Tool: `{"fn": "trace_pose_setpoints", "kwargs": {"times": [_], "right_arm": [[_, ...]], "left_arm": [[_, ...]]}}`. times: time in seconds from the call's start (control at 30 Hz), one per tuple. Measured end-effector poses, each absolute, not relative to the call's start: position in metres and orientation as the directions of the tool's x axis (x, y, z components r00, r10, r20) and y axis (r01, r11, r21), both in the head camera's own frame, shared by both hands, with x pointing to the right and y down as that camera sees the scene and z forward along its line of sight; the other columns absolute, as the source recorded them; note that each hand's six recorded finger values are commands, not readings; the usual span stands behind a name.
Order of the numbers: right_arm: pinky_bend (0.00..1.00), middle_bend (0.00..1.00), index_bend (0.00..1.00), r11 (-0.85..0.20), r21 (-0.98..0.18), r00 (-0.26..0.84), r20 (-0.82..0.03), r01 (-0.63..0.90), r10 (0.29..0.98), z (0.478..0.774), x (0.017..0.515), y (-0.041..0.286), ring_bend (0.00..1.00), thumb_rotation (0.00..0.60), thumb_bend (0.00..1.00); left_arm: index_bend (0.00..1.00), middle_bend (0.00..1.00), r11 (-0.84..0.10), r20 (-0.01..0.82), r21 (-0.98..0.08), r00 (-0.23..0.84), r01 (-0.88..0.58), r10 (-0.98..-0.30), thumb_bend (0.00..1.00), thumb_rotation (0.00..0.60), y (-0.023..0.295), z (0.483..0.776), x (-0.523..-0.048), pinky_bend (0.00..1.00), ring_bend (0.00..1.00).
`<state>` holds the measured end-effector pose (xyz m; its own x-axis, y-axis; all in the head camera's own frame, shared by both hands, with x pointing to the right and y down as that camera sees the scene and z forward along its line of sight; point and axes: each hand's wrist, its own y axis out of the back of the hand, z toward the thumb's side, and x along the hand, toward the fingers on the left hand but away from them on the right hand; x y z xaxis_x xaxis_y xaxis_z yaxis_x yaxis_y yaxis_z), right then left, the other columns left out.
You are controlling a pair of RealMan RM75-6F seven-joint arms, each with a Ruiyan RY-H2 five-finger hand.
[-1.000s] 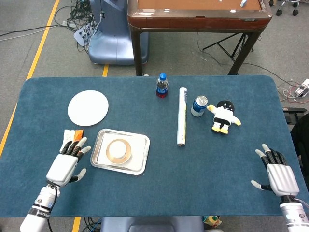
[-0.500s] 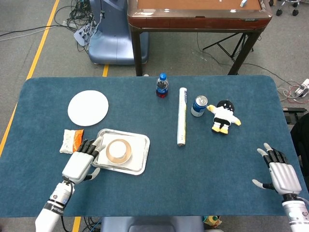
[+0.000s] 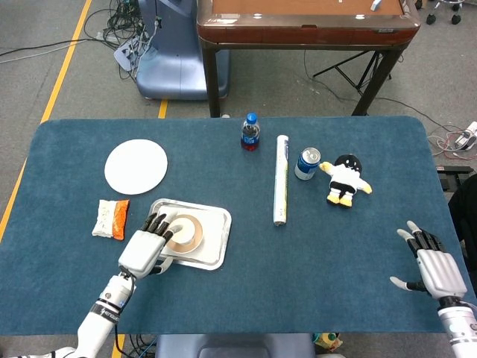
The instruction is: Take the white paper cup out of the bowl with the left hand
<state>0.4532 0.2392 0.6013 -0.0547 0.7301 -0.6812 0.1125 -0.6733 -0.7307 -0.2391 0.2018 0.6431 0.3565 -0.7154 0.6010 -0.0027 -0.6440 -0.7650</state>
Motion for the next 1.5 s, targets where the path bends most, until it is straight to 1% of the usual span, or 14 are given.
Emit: {"fn": "trace_pose_setpoints", "kwargs": {"times": [0.17,0.43,1.1,1.5], "right_arm": [[0.00,0.00,0.00,-0.678,-0.724,-0.057,-0.688,0.122,0.724,0.602,0.456,0.240,0.00,0.600,0.20],[0.00,0.00,0.00,-0.677,-0.725,-0.067,-0.687,0.127,0.723,0.602,0.460,0.239,0.00,0.600,0.20],[0.00,0.00,0.00,-0.686,-0.716,-0.066,-0.697,0.128,0.714,0.605,0.461,0.239,0.00,0.600,0.20],[0.00,0.00,0.00,-0.686,-0.717,-0.066,-0.696,0.120,0.715,0.606,0.460,0.239,0.00,0.600,0.20]], "left_arm": [[0.21,0.00,-0.648,0.605,-0.761,0.360,0.001,-0.710,0.32,0.600,0.197,0.651,-0.234,0.00,0.00],[0.23,0.00,-0.648,0.603,-0.762,0.359,-0.006,-0.712,0.32,0.600,0.190,0.656,-0.233,0.00,0.00],[0.28,0.00,-0.667,0.623,-0.745,0.340,-0.020,-0.705,0.32,0.600,0.190,0.667,-0.242,0.00,0.00],[0.28,0.00,-0.672,0.622,-0.739,0.335,-0.048,-0.708,0.32,0.600,0.190,0.673,-0.250,0.00,0.00]]}}
